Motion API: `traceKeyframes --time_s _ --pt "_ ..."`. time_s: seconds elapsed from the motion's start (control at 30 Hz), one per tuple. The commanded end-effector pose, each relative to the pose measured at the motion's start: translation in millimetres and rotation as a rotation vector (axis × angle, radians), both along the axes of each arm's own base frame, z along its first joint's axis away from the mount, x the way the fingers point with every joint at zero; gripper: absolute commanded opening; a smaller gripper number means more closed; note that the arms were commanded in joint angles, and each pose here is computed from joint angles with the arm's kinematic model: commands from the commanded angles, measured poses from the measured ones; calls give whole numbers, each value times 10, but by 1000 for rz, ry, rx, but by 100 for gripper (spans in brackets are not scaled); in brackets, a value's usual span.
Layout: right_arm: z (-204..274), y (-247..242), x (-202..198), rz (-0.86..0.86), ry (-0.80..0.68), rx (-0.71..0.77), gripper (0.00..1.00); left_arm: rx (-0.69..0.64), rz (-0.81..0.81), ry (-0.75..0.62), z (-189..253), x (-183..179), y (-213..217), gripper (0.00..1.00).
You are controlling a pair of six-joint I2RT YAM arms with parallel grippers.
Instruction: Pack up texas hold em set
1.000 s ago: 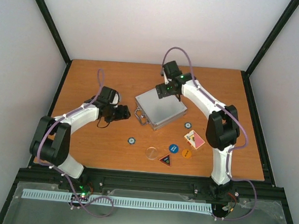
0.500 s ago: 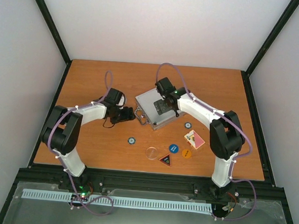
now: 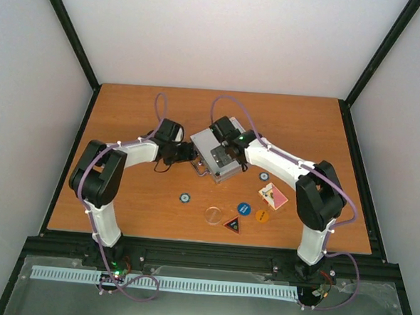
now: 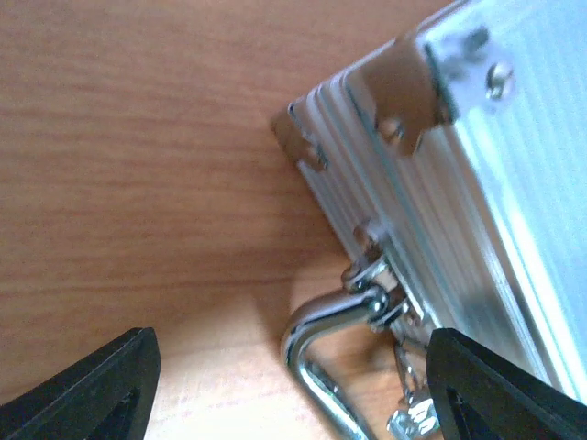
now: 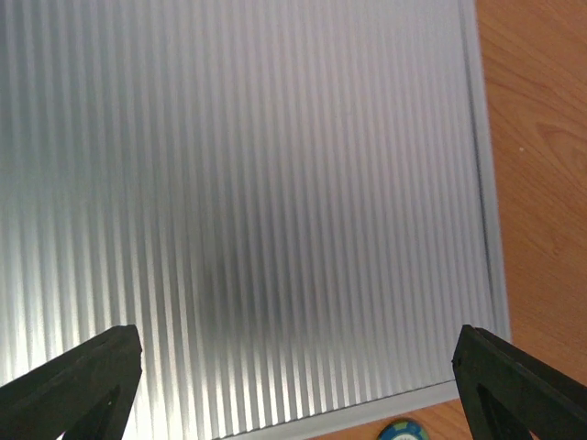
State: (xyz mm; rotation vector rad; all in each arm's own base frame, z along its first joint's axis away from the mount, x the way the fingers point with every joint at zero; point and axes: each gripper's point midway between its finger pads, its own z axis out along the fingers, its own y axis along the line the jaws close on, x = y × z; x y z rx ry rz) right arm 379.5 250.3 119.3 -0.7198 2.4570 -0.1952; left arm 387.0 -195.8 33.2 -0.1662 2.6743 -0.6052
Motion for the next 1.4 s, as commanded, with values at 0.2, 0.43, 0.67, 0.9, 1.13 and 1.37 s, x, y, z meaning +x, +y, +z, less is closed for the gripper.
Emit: traceKeyframes --time_s 0.2,0.43,0.67,0.9,1.13,1.37 --pt "29 246 -230 87 -49 -45 95 62 40 152 -758 -318 140 83" --pt "69 331 -212 100 -63 -37 95 40 21 133 -677 -369 130 83" --pt "-137 465 -155 133 -50 -105 96 38 2 142 -698 -477 150 84" --pt "-227 578 -138 151 -34 -102 96 60 -9 142 -689 -623 237 84" --pt "-339 640 -73 148 -40 -111 96 47 18 135 -740 -675 317 84" --pt "-483 686 31 136 -54 -140 96 22 31 148 -857 -680 311 83"
